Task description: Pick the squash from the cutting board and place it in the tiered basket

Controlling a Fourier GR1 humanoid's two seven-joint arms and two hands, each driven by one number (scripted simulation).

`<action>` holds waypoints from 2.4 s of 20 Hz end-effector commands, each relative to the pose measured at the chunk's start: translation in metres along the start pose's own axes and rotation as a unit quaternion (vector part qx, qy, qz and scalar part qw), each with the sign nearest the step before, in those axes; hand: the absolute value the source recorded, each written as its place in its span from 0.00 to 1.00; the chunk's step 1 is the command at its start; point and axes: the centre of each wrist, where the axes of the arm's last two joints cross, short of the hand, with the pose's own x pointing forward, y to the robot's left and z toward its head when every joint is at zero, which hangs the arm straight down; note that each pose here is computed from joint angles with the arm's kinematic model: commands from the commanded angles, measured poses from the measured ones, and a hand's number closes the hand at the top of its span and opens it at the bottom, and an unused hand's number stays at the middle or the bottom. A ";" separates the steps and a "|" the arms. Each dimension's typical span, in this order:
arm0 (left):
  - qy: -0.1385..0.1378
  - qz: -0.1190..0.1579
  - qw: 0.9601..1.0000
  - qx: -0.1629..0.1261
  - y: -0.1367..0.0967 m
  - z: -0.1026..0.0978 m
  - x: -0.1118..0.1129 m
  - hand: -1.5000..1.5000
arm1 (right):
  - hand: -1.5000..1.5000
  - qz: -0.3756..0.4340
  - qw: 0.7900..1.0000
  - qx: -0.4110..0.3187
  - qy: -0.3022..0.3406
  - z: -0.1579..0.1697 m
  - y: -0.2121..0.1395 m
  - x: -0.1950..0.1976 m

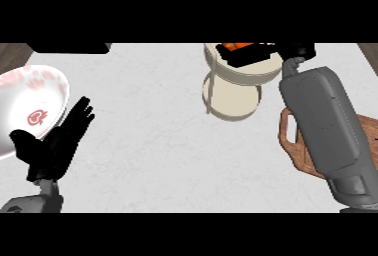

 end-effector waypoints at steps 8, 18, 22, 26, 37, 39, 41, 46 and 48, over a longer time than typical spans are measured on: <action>0.005 0.000 1.000 0.000 0.009 -0.001 -0.003 0.50 | 0.00 -0.024 0.999 -0.019 -0.010 -0.026 0.033 0.011; -0.002 -0.001 1.000 0.005 0.027 -0.001 0.013 0.50 | 0.00 -0.233 0.969 -0.066 0.043 -0.034 -0.008 0.008; 0.002 -0.004 1.000 -0.001 0.012 -0.010 0.009 0.50 | 0.00 -0.311 0.942 -0.114 0.062 -0.038 -0.033 -0.009; 0.005 -0.001 1.000 0.005 0.020 0.004 -0.002 0.50 | 0.00 -0.333 0.926 -0.157 0.080 -0.032 -0.061 -0.024; -0.004 -0.004 1.000 0.009 -0.004 -0.008 0.003 0.50 | 0.00 -0.333 0.896 -0.272 0.106 0.013 -0.203 -0.132; -0.002 -0.004 1.000 -0.001 -0.006 0.005 -0.003 0.50 | 0.00 -0.323 0.900 -0.269 0.114 0.027 -0.219 -0.145; -0.001 -0.001 1.000 -0.003 0.003 -0.004 -0.003 0.50 | 0.00 -0.319 0.900 -0.277 0.110 0.046 -0.242 -0.168; -0.001 0.007 1.000 -0.001 -0.015 -0.003 0.006 0.50 | 0.00 -0.310 0.907 -0.266 0.101 0.071 -0.277 -0.191; -0.003 0.004 1.000 0.002 0.009 -0.007 -0.002 0.50 | 0.00 -0.307 0.906 -0.272 0.108 0.069 -0.279 -0.202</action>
